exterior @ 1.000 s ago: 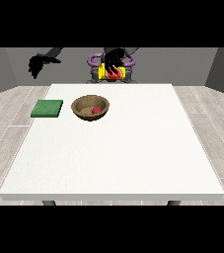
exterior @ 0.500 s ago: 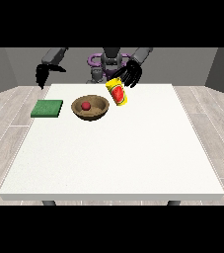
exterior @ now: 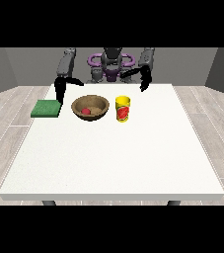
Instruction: Pick the cup and pour the ball into the bowl, then pick the bowl and place it on the pad
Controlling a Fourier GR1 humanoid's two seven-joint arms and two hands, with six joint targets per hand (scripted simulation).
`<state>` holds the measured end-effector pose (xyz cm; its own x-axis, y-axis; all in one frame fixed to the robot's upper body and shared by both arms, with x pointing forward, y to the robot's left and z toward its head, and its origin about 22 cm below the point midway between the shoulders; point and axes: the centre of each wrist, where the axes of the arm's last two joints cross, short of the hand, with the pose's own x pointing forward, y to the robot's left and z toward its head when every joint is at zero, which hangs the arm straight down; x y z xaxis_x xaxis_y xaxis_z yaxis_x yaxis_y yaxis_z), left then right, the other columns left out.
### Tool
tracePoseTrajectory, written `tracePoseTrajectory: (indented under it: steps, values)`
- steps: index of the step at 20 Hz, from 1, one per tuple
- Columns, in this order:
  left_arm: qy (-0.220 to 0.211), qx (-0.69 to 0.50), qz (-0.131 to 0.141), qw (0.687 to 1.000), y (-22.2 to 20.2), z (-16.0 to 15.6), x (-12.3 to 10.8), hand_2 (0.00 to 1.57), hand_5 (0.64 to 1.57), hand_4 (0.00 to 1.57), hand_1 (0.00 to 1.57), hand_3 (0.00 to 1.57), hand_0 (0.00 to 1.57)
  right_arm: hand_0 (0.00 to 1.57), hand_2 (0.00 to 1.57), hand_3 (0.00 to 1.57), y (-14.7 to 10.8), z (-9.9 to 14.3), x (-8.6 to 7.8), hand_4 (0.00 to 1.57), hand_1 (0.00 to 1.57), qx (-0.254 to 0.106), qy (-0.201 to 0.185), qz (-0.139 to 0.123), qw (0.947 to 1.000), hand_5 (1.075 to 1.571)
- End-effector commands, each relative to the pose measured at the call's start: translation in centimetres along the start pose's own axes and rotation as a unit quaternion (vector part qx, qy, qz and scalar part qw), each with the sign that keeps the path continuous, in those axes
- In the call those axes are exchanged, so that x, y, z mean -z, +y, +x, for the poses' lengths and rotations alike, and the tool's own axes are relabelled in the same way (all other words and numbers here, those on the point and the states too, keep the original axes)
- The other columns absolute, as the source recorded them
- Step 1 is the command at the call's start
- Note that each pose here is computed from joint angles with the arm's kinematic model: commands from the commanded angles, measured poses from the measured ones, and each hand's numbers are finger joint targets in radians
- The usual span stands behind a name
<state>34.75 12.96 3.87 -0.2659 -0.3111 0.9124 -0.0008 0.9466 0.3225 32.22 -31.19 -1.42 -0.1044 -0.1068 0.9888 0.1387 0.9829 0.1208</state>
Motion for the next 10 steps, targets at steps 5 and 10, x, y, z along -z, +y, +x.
tracePoseTrajectory:
  steps: [5,10]
  values:
    - [-0.039,-0.058,-0.022,0.997,3.2,-1.8,-1.1,0.00,1.564,0.00,0.00,0.00,0.00,0.00,0.00,0.00,4.9,-1.6,1.8,0.31,0.00,0.013,-0.006,-0.021,0.9997,1.568]
    - [-0.057,-0.045,-0.005,0.997,6.4,-1.7,-1.1,0.00,1.564,0.00,0.00,0.00,0.00,0.00,0.00,0.00,2.9,-2.7,2.1,0.24,0.00,0.016,-0.015,-0.023,0.9995,1.566]
